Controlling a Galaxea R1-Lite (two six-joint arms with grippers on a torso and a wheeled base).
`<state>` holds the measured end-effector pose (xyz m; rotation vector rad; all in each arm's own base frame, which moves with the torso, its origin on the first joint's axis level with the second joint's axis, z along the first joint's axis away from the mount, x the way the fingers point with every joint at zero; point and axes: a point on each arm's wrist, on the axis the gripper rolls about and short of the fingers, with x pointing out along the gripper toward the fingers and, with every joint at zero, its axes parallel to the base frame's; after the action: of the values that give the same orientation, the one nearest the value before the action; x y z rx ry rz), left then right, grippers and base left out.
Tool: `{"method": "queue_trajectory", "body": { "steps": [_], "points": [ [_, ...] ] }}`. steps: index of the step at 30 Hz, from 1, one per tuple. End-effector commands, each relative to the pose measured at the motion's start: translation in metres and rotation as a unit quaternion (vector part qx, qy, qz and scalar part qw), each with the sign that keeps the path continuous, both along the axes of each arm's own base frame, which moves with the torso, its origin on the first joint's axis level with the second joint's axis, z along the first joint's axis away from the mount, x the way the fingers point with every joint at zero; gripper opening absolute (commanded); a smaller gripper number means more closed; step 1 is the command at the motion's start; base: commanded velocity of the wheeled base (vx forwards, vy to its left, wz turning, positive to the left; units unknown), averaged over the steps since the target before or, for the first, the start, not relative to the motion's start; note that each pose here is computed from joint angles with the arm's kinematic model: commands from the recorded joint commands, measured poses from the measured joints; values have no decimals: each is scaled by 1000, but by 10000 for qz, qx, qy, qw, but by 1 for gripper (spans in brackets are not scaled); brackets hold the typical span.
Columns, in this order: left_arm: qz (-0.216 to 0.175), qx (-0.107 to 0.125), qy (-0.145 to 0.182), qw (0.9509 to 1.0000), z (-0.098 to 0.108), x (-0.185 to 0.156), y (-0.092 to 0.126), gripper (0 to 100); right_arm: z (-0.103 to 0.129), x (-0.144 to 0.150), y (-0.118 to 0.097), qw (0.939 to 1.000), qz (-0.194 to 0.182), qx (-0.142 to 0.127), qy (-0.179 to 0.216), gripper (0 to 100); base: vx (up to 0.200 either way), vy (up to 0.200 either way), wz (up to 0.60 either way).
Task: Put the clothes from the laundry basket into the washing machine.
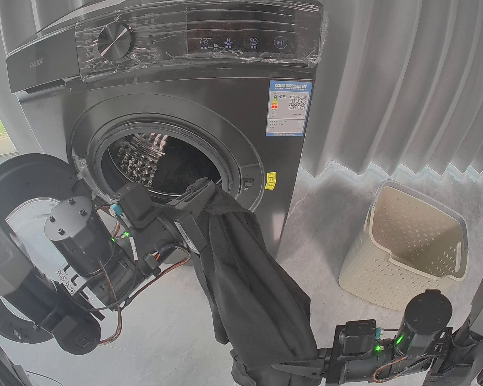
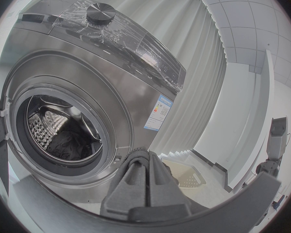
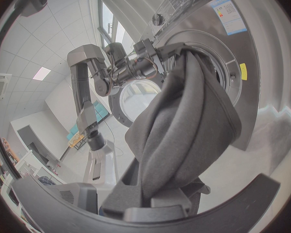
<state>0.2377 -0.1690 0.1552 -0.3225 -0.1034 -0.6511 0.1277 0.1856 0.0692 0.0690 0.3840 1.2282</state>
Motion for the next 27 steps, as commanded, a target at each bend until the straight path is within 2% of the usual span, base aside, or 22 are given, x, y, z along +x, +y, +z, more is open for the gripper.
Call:
{"method": "queue_trajectory", "body": {
  "steps": [1,4,7,8,18,26,27],
  "points": [
    [-25,72,107,9999,-6,-1,0,0,13,7,7,9992,-26,322,-230,0,0,0,0],
    [-47,125,163,9998,-10,-2,1,0,27,16,16,9968,-76,661,-451,0,0,0,0],
    [-47,147,194,9997,-12,-2,1,0,33,21,20,9951,-115,808,-557,0,0,0,0],
    [-48,141,198,9997,-12,-2,1,100,33,23,19,9949,-145,818,-568,0,0,0,0],
    [-99,91,102,9999,-5,-8,0,100,43,38,21,9910,-370,1027,-781,0,0,0,0],
    [-201,207,283,9992,-14,-16,0,100,56,58,22,9842,-686,1268,-1023,0,0,0,0],
    [-315,322,417,9981,-21,-24,-1,100,61,65,20,9813,-797,1349,-1115,0,0,0,0]
  ]
}}
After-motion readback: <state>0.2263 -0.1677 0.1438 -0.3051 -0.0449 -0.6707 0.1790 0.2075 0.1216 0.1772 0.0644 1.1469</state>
